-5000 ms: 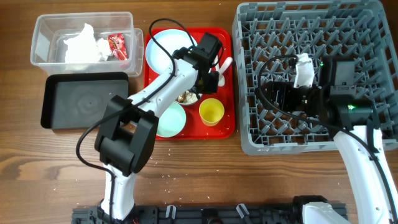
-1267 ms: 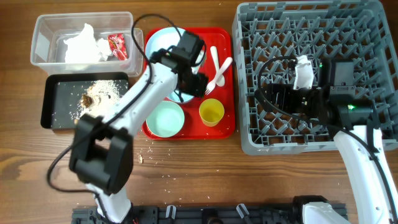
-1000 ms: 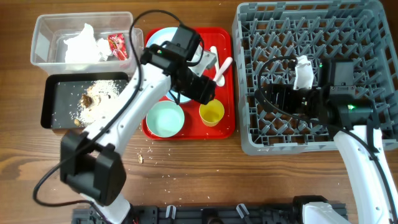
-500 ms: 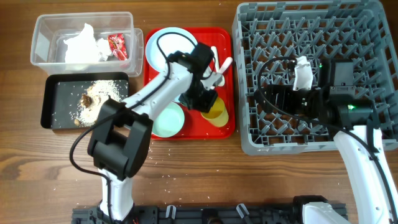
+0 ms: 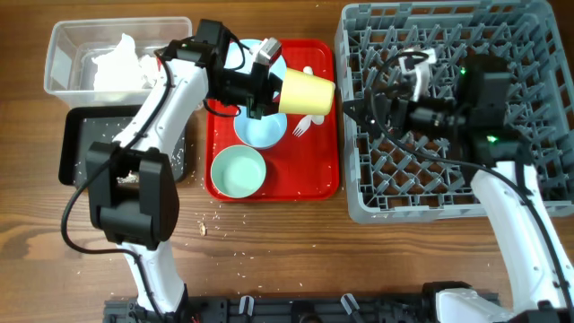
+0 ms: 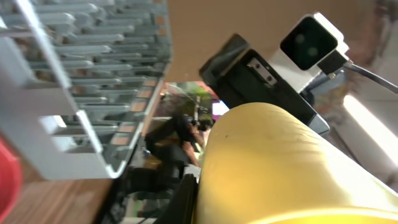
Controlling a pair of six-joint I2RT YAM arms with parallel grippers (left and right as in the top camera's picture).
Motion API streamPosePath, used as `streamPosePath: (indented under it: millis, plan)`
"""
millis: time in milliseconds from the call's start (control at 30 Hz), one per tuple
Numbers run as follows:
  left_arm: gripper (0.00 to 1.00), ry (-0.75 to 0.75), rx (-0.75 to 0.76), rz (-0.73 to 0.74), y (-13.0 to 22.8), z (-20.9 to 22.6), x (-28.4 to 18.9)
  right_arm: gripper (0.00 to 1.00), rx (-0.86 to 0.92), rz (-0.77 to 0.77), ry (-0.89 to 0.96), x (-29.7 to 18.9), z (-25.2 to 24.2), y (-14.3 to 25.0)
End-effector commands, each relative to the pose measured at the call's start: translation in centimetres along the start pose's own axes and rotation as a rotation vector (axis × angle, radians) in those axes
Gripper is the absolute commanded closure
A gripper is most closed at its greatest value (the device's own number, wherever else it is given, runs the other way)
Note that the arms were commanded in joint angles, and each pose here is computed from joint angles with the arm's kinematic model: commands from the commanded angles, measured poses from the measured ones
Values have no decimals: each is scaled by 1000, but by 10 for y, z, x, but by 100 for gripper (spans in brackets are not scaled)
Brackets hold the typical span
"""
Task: Sort waste into correct bins and load items into the dishwasher rack
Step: 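Hand the yellow cup from left gripper to right gripper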
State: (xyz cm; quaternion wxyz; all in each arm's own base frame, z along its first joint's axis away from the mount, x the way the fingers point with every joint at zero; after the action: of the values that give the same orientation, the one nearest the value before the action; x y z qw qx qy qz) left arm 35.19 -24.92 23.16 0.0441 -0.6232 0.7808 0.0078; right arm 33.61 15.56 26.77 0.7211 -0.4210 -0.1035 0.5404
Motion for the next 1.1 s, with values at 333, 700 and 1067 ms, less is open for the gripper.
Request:
streamPosePath:
  millis: [333,700,1067]
  plan:
    - [96,90,50,75,16,-33,25,42,-19,17,-173,32,36,-8]
    - [76,90,53,71,15,-33,23,47,-18,18,-172,32,35,-7]
    - [96,90,53,72,15,-33,24,33,8,73,-131,33,26,10]
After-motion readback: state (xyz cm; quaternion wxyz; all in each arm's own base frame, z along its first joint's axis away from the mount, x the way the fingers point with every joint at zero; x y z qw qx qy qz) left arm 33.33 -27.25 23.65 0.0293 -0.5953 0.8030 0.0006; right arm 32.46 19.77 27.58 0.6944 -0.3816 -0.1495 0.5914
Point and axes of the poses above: each gripper's point midway between its finger pads, its own x axis out along the fingers, its own z axis along the line the jaws close on, y = z × x, the point moved 1 cm from there along -x, back along the fingers, and after that the axes turned 1 degree about -x, right-handed, at the moved point
